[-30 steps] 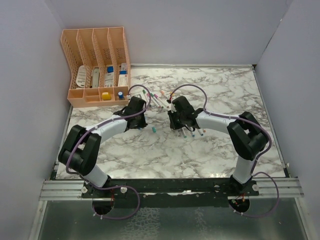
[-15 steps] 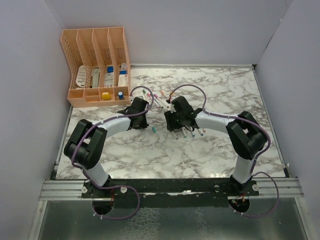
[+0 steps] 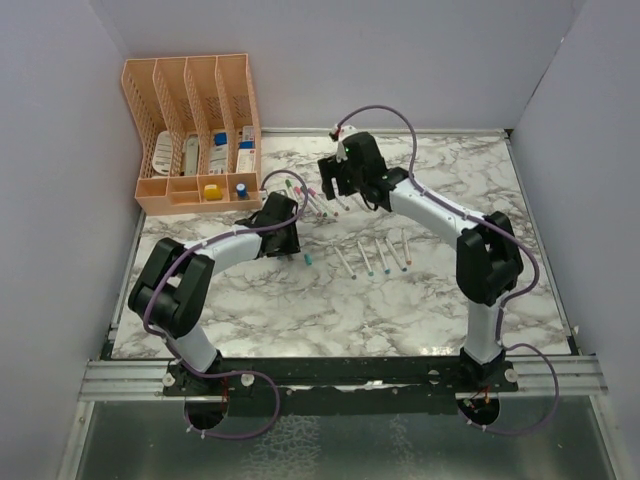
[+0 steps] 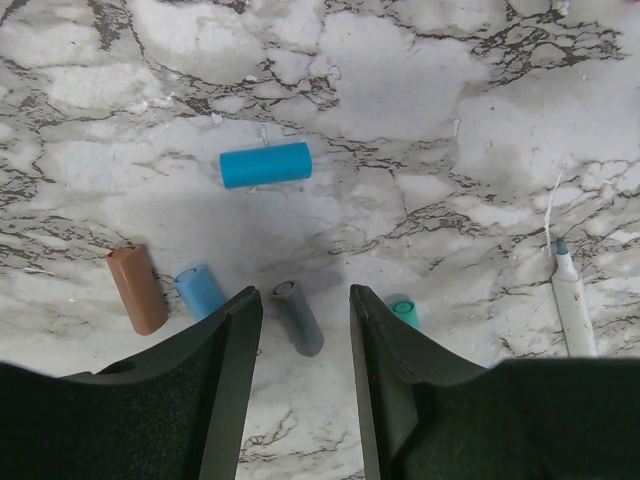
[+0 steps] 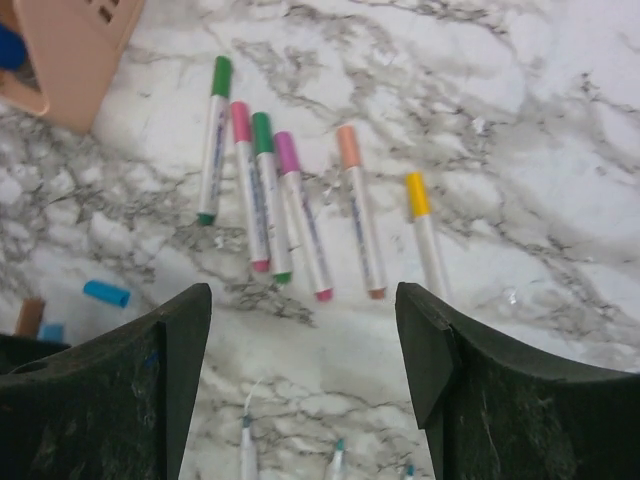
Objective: Open the pen caps
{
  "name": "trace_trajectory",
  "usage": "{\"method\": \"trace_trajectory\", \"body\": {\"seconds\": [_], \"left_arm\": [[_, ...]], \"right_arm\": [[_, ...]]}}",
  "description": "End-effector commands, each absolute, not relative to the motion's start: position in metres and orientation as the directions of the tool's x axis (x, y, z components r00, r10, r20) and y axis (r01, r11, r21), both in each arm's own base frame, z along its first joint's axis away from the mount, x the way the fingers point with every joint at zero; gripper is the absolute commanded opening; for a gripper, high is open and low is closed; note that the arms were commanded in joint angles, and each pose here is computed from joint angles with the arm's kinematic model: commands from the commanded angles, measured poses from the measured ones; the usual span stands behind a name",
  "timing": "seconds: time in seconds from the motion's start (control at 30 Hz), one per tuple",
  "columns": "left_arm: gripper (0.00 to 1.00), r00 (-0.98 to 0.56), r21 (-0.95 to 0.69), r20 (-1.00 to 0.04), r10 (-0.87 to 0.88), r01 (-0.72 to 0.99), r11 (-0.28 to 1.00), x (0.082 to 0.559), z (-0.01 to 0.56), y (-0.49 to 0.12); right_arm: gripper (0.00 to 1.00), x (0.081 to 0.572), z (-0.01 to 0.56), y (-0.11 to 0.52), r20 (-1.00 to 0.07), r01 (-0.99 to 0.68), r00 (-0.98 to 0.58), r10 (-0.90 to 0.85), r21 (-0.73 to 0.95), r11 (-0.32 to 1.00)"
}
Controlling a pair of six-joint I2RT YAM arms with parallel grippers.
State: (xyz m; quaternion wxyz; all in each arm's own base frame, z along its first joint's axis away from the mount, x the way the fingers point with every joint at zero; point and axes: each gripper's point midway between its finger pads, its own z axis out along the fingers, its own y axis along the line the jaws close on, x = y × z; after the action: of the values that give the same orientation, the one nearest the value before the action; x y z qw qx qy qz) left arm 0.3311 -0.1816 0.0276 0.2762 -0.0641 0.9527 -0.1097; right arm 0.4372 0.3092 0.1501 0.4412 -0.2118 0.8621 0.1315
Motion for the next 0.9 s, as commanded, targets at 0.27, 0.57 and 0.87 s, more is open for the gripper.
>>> {"method": "trace_trajectory", "body": {"seconds": [0.27,0.57,0.87], "left_arm": [[0.53,-0.678,-0.338,-0.693,-0.244,0.006,0.941,0.354,0.155,-0.186],[0.99,-0.532,-0.453,-0.775,-0.341,0.091,0.887,0.341,0.229,-0.182],[0.99,-0.504,-0.473,-0.778,-0.375,0.076,0.878,0.335,0.244,-0.175]], "right_arm": [[0.73,0.528,0.107,0.262,-0.747,-0.420,-0.596,-0.295,-0.023,0.907],[0.71,0.528,0.070,0.242,-0.694,-0.402,-0.652,-0.304,-0.022,0.915],[0.63,0.522,0.041,0.238,-0.656,-0.415,-0.681,-0.324,-0.019,0.910]]}}
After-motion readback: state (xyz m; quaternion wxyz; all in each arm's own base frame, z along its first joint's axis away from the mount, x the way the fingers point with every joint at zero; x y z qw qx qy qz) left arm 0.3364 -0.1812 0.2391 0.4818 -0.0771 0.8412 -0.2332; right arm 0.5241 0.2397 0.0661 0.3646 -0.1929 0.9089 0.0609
